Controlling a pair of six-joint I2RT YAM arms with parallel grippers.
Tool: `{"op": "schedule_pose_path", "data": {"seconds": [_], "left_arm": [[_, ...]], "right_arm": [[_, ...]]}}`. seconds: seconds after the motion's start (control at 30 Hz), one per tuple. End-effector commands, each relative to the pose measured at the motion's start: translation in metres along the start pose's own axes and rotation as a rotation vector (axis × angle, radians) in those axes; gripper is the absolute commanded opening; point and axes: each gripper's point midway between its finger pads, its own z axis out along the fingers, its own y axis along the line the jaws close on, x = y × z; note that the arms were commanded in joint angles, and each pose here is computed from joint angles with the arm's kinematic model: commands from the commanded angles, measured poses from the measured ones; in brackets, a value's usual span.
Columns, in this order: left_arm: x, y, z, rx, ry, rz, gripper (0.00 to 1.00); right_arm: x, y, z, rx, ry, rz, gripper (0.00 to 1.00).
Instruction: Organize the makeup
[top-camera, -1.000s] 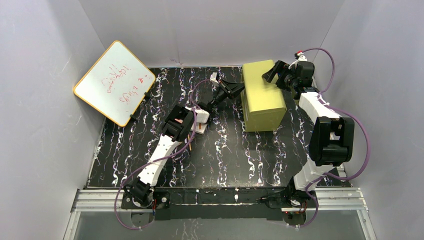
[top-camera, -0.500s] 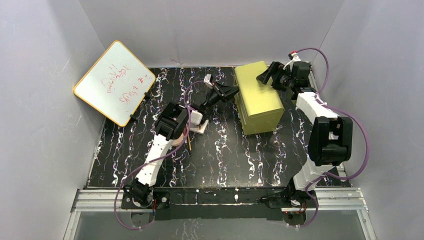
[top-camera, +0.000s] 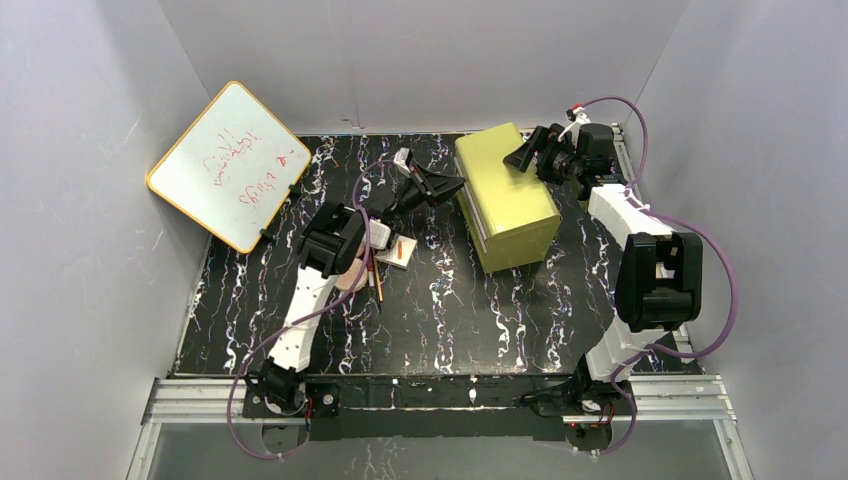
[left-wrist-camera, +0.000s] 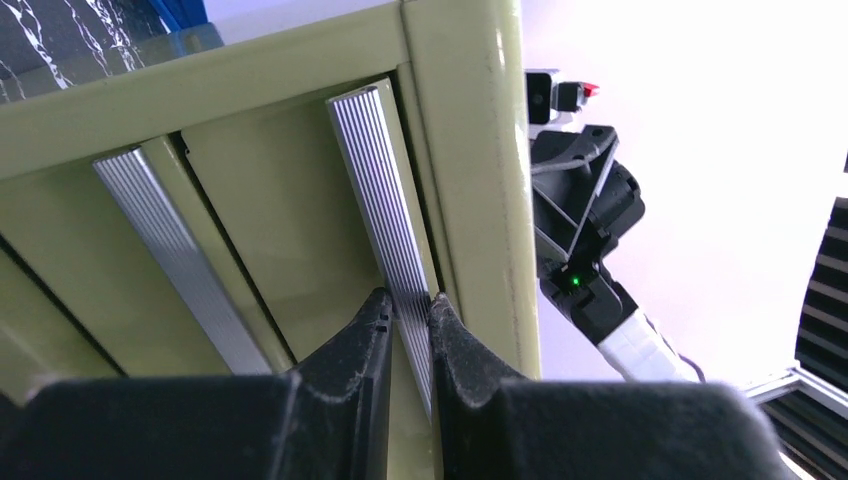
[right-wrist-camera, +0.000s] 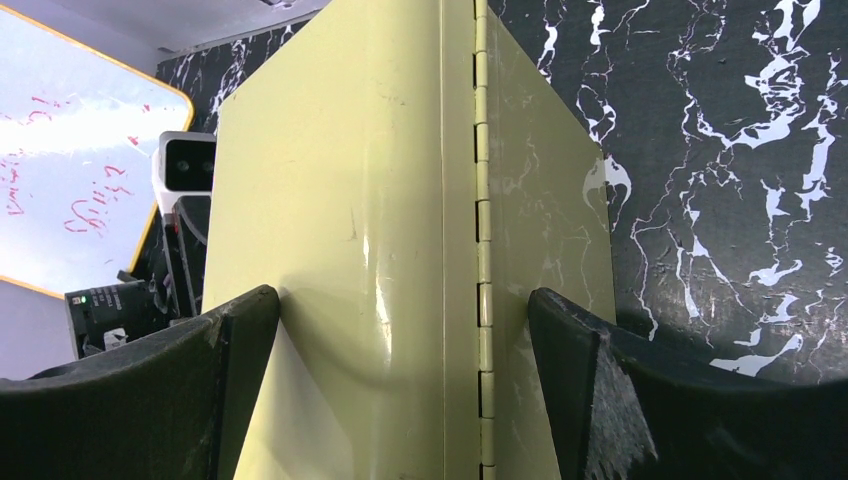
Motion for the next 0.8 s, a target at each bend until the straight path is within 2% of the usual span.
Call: {"op": "schedule_pose_path", "data": {"seconds": [0.0,0.3,0.77], "left_arm": [[-0.061,-0.053,-0.036,0.154,-0.123,0.239,0.0],[-0.092,-0.039,-0.069,0.093,-0.152,0.245,0.0],[-0.084,-0.043,-0.086,0.054,-0.12,0.252,0.0]], "right_arm": [[0.062,-0.032,-0.001,0.085,0.199,0.059,1.0],[0.063,-0.03,0.0,0.066,0.209,0.047,1.0],[0.063,-0.028,0.001,0.051,0.212,0.048,1.0]]}}
